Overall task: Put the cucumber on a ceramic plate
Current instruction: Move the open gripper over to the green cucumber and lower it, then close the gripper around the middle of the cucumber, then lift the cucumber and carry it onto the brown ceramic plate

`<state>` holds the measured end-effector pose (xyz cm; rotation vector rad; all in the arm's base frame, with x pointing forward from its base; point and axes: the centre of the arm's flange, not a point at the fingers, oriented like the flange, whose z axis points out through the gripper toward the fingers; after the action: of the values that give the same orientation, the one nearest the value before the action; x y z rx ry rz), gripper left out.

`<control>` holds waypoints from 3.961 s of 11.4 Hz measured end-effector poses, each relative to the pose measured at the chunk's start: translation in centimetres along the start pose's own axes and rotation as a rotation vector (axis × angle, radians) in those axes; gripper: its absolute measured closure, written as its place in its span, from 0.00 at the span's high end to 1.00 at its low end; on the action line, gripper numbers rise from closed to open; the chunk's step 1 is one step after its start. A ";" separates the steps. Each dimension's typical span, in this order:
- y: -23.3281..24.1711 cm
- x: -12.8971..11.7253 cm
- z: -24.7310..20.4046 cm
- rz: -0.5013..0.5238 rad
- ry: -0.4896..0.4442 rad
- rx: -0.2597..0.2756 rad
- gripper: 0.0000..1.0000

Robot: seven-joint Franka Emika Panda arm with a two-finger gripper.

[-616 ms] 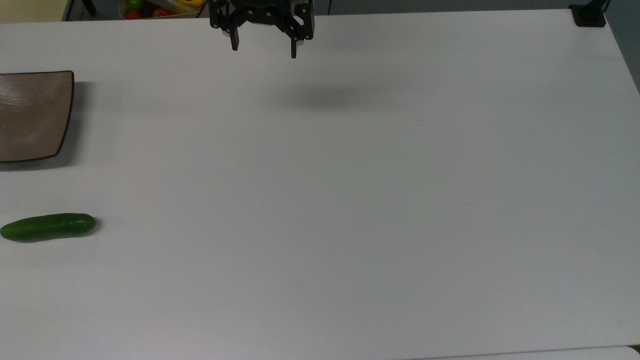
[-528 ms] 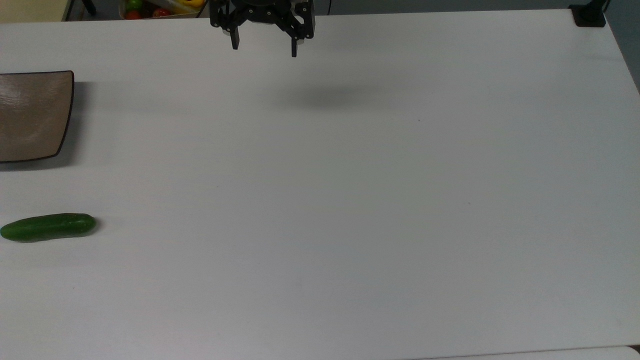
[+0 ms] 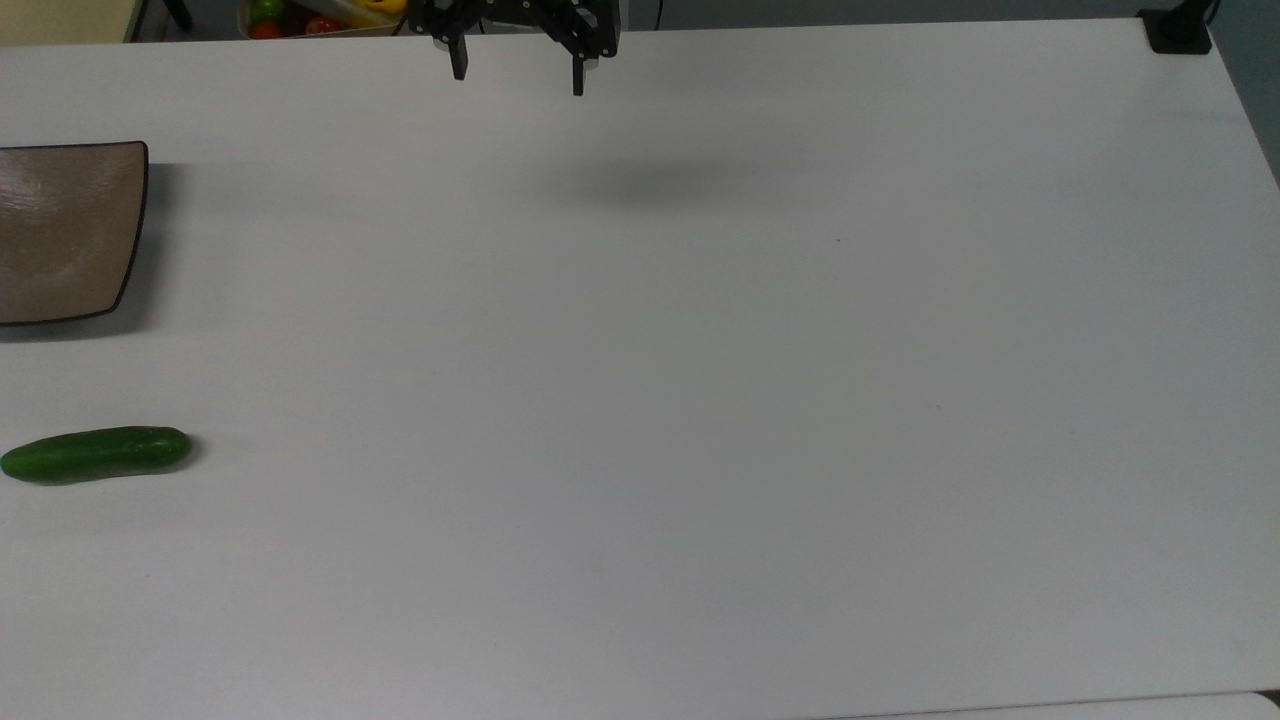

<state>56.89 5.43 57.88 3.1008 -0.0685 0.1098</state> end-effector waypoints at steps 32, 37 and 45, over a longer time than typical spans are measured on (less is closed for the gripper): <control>32.1 16.9 29.6 1.036 0.645 0.055 1.00; 31.0 17.1 30.8 0.970 0.634 0.015 0.94; 30.9 17.3 30.8 0.930 0.642 -0.013 0.44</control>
<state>74.91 -27.35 29.59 2.5641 -1.4113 1.0657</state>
